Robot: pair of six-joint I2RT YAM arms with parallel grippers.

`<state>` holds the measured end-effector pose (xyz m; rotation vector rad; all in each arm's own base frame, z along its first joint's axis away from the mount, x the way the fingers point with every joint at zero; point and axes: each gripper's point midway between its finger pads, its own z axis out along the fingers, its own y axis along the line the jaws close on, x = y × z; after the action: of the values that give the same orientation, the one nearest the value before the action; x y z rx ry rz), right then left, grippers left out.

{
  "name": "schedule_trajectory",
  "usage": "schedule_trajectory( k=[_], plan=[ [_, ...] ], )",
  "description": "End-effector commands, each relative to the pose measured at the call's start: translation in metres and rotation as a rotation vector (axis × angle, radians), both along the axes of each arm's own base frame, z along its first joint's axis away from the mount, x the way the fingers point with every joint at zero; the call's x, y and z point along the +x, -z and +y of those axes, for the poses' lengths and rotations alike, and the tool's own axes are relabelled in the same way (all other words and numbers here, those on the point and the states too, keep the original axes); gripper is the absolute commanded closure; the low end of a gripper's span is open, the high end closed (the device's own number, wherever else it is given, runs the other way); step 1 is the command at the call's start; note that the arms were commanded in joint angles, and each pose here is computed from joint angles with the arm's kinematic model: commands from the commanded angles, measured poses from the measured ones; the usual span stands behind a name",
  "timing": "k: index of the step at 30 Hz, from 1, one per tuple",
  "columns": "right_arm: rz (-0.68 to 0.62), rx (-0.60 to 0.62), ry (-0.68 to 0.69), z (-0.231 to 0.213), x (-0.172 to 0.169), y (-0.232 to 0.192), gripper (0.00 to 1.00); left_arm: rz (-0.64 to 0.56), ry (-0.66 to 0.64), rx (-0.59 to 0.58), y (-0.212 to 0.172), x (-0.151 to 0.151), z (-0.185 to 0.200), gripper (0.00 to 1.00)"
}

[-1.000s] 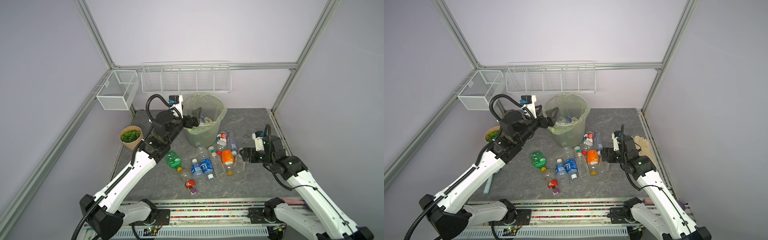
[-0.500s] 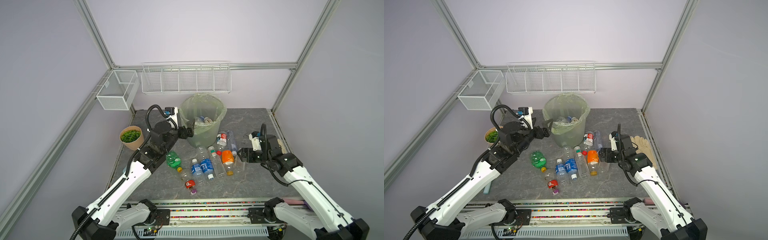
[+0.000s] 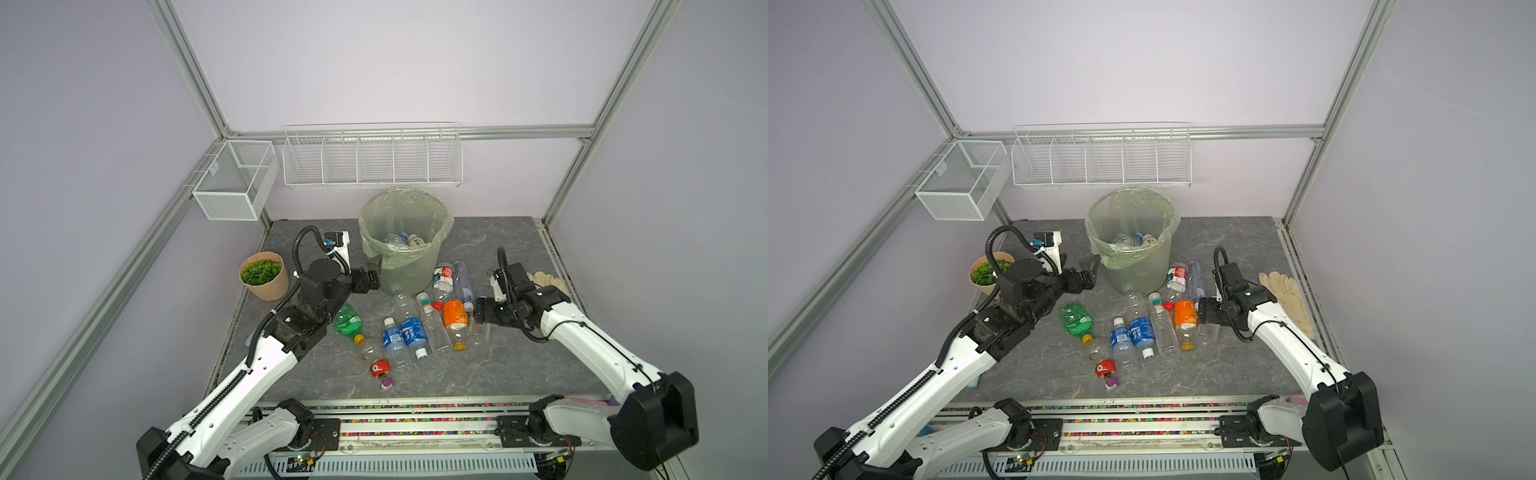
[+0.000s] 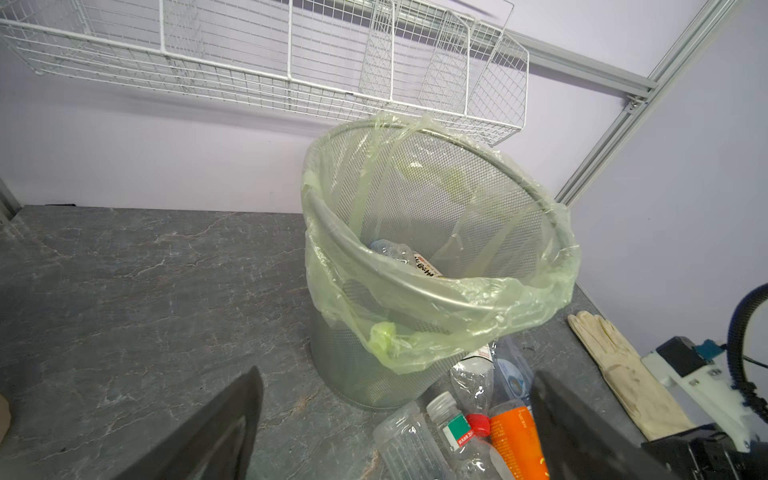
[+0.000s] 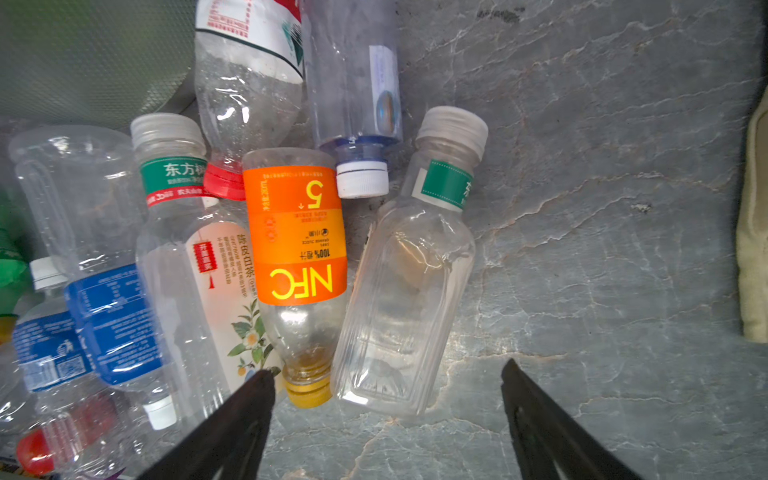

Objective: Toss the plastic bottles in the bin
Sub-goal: 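Withdraw the left gripper while lowering the right gripper onto the green-labelled bottle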

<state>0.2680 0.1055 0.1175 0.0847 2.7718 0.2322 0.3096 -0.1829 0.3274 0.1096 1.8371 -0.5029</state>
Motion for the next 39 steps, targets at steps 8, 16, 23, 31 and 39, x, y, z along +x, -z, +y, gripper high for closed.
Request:
schedule_trajectory(
  k=[8,16,23,31,39],
  plan=[
    [0.087,-0.017,0.076,-0.001,0.008,0.034,0.11,0.048,-0.054,0.003,0.021,-0.009,0.019,0.01],
    [0.128,-0.02,0.147,-0.006,0.017,0.051,0.11,0.06,-0.071,0.007,0.028,-0.01,0.027,0.01],
    [0.144,-0.015,0.17,-0.008,0.018,0.062,0.07,0.071,-0.079,0.008,0.032,-0.009,0.031,0.01],
    [0.191,-0.001,0.174,-0.005,0.016,0.08,0.06,0.082,-0.087,0.001,0.036,-0.007,0.035,0.01],
    [0.185,-0.017,0.203,-0.011,0.013,0.083,0.33,0.082,-0.098,-0.01,0.037,-0.009,0.041,0.01]
  ],
)
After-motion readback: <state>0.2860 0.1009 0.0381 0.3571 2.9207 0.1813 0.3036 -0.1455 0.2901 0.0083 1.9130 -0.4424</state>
